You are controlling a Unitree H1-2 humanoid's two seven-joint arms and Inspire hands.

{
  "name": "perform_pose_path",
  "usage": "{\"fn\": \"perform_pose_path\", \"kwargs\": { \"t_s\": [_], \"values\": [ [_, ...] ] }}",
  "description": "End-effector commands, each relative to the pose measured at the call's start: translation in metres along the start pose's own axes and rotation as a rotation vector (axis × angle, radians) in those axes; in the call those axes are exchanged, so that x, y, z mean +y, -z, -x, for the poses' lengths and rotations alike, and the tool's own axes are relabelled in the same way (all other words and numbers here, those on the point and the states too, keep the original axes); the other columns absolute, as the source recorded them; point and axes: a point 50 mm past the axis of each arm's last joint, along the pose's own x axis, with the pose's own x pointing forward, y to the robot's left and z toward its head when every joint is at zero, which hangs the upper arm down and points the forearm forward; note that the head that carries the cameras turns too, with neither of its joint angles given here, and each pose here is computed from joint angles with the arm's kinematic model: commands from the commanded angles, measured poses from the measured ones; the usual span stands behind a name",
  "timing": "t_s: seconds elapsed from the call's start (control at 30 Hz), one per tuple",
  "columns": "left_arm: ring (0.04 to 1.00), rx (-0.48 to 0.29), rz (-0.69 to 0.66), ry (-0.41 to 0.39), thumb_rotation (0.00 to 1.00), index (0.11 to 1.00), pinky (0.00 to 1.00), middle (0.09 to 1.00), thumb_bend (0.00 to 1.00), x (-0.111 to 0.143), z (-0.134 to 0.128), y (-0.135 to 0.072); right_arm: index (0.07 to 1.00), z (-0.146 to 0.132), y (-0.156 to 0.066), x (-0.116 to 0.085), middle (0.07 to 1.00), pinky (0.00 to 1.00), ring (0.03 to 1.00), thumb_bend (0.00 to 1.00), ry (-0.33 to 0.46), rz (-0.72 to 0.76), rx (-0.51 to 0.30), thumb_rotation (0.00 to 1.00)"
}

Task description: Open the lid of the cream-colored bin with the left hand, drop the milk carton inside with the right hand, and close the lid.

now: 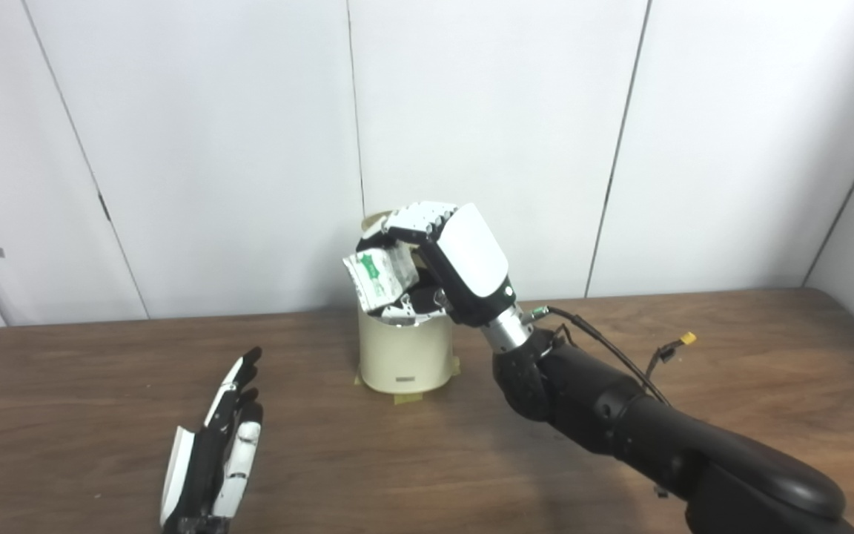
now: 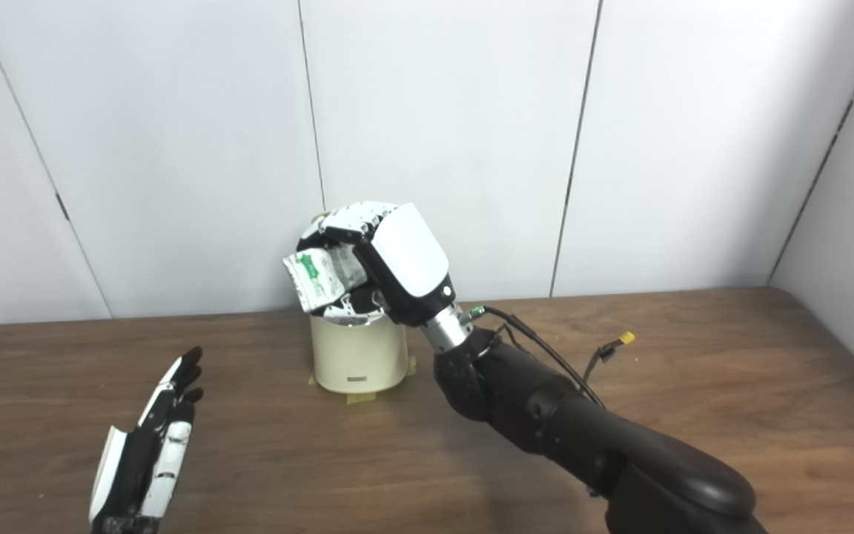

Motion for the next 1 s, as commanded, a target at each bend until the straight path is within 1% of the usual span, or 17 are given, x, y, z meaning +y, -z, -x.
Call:
{"fn": "perform_pose_path", "kwargs": {
  "t_s": [0.0, 0.2, 0.33, 0.5, 0.73, 0.97],
  "values": [
    [0.944, 0.077, 0.021, 0.014, 0.99, 0.944, 0.89, 0.961, 0.36, -0.021, 0.022, 0.013, 0.476, -0.045, -0.002, -0.015, 0.490, 0.39, 0.445, 0.52, 0.106, -0.013, -0.062, 0.00],
    [0.946, 0.070, 0.029, 0.014, 0.97, 0.944, 0.90, 0.960, 0.36, -0.024, 0.024, 0.011, 0.478, -0.043, -0.002, -0.010, 0.485, 0.40, 0.450, 0.52, 0.094, -0.013, -0.051, 0.00],
    [0.937, 0.067, 0.034, 0.008, 0.97, 0.933, 0.88, 0.949, 0.37, -0.025, 0.024, 0.011, 0.475, -0.037, 0.000, -0.004, 0.489, 0.40, 0.450, 0.52, 0.073, -0.016, -0.020, 0.00],
    [0.934, 0.067, 0.029, 0.012, 0.96, 0.933, 0.88, 0.948, 0.36, -0.025, 0.024, 0.011, 0.478, -0.033, 0.003, -0.002, 0.486, 0.40, 0.450, 0.52, 0.063, -0.011, 0.002, 0.00],
    [0.935, 0.064, 0.025, 0.017, 0.96, 0.932, 0.89, 0.946, 0.36, -0.025, 0.024, 0.013, 0.476, -0.029, 0.011, -0.007, 0.486, 0.41, 0.453, 0.52, 0.069, -0.009, 0.047, 0.00],
    [0.934, 0.068, 0.019, 0.019, 0.97, 0.932, 0.89, 0.946, 0.37, -0.025, 0.024, 0.013, 0.467, -0.026, 0.019, -0.012, 0.496, 0.42, 0.459, 0.52, 0.066, 0.005, 0.071, 0.00]
  ]
}}
